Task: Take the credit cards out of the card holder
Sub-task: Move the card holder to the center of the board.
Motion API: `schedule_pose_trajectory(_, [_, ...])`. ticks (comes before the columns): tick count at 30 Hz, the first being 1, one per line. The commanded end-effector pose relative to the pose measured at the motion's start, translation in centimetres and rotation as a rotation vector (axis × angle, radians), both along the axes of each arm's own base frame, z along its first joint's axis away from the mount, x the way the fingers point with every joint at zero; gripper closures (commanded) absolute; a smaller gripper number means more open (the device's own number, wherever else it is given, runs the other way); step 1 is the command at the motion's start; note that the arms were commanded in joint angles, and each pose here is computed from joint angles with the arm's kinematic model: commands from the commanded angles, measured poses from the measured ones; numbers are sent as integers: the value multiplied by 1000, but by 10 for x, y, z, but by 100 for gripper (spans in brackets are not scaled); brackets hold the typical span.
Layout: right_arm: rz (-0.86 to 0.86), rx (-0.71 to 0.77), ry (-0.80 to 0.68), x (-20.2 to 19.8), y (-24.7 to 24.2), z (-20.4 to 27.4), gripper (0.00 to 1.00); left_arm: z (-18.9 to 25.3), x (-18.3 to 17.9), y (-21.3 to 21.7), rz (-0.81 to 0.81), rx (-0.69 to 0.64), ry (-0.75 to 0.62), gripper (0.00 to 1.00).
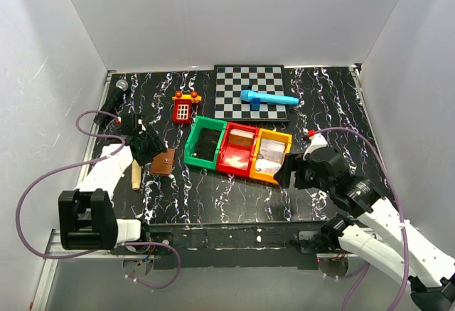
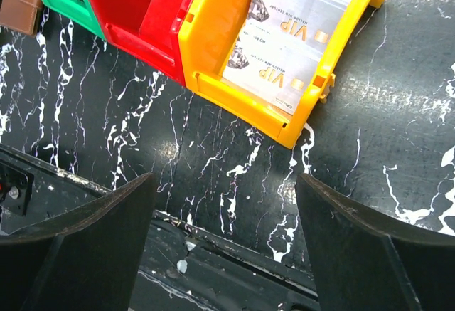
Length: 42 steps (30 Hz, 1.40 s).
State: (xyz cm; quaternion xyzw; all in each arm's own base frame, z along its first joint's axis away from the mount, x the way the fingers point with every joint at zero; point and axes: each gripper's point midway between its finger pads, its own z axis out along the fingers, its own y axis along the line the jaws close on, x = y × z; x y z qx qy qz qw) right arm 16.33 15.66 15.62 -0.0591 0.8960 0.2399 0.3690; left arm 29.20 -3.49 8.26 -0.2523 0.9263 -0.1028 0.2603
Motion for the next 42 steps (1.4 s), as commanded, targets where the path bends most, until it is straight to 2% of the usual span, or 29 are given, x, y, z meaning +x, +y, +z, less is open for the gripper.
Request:
schedule_pose_trajectory(1, [31,48,-13,4,14,5,13,-9,11,0,-17,-11,-1,42])
schedule_pose_trajectory(8, [43,64,-16,4,17,7,13,-23,16,9,34,28,29,41])
schedule_pose_trajectory(9, [48,64,-15,3,18,7,13,-22,19,21,72,29,24,39])
schedule_pose_trajectory(16, [53,56,-4,2,18,1,13,-33,22,31,96,72,64,30])
schedule_pose_trajectory(22, [60,62,-3,2,20,1,13,-50,13,31,97,74,114,31])
schedule_pose_trajectory(26, [62,65,-1,3,21,0,13,-55,7,26,86,50,130,36])
schedule_pose_trajectory(36, [58,75,4,2,21,-2,13,-66,-11,9,59,-4,159,62])
schedule_pose_trajectory(39, [56,80,-2,2,21,-1,13,-68,-19,-1,43,-14,176,67])
schedule_pose_trajectory(42, [61,84,-3,1,22,-1,13,-67,-26,-7,40,-22,180,68])
